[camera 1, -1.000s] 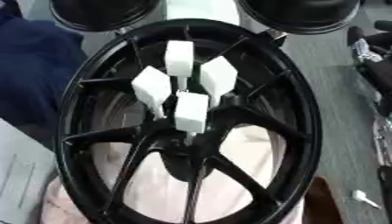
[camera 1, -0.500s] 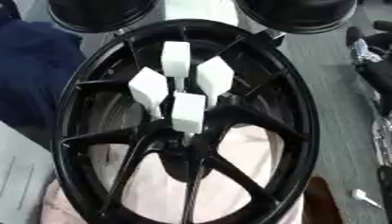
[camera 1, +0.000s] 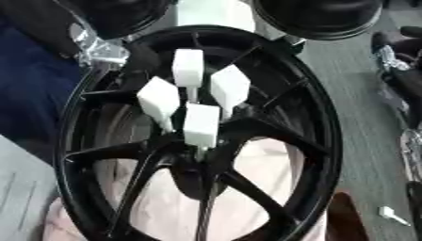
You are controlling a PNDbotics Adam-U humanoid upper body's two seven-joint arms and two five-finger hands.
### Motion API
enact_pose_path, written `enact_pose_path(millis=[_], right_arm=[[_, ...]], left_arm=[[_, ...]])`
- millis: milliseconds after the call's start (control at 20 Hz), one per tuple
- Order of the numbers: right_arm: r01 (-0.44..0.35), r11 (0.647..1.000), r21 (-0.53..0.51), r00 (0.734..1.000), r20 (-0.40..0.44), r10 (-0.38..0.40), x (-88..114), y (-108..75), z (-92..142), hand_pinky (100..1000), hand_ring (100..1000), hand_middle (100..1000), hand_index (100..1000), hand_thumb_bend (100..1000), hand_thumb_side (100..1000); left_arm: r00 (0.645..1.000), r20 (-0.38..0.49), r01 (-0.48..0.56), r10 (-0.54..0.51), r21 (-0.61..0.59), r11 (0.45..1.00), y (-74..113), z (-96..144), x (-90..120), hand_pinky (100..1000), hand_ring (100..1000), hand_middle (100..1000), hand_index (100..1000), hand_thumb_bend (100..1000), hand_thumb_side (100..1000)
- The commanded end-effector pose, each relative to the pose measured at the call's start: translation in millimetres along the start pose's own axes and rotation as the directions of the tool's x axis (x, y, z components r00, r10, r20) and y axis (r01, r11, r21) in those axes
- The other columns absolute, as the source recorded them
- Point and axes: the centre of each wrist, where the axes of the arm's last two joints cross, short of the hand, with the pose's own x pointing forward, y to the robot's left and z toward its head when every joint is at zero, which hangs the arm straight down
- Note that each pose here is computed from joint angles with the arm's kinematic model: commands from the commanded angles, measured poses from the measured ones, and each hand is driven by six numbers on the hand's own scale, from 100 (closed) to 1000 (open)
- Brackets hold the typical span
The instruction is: Pull the pin out of the wheel hub.
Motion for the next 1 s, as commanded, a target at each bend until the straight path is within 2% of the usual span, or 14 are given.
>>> enact_pose_path(millis=[50, 300, 550, 700, 1000], right_arm=[[-0.001, 1.0, 0.008, 0.999, 0.036, 0.0, 10, -1.3, -3, 801, 725, 524, 689, 446, 258], [-0.001, 1.0, 0.006, 0.999, 0.036, 0.0, 10, -1.5, -3, 801, 725, 524, 689, 448, 257], [0.0, 1.0, 0.009, 0.999, 0.037, 0.0, 10, -1.0, -4, 801, 725, 524, 688, 450, 256], [0.001, 1.0, 0.011, 0.999, 0.037, -0.002, 10, -0.4, -4, 801, 725, 524, 688, 451, 256], [0.001, 1.0, 0.021, 0.999, 0.038, -0.002, 10, 0.8, -4, 801, 725, 524, 688, 451, 257]], left_arm=[[0.999, -0.023, 0.033, -0.034, -0.032, 0.999, 12.4, 11, 5, 804, 724, 696, 841, 456, 603], [0.998, -0.046, 0.029, -0.033, -0.081, 0.996, 15.1, 18, 1, 804, 719, 728, 847, 476, 572], [0.998, -0.065, 0.015, -0.021, -0.077, 0.997, 14.0, 25, -4, 781, 658, 700, 831, 469, 519], [0.997, -0.067, 0.022, -0.027, -0.076, 0.997, 13.4, 29, -1, 776, 649, 738, 837, 478, 497], [0.995, -0.078, 0.061, -0.067, -0.076, 0.995, 11.8, 41, 14, 796, 778, 806, 855, 501, 487]])
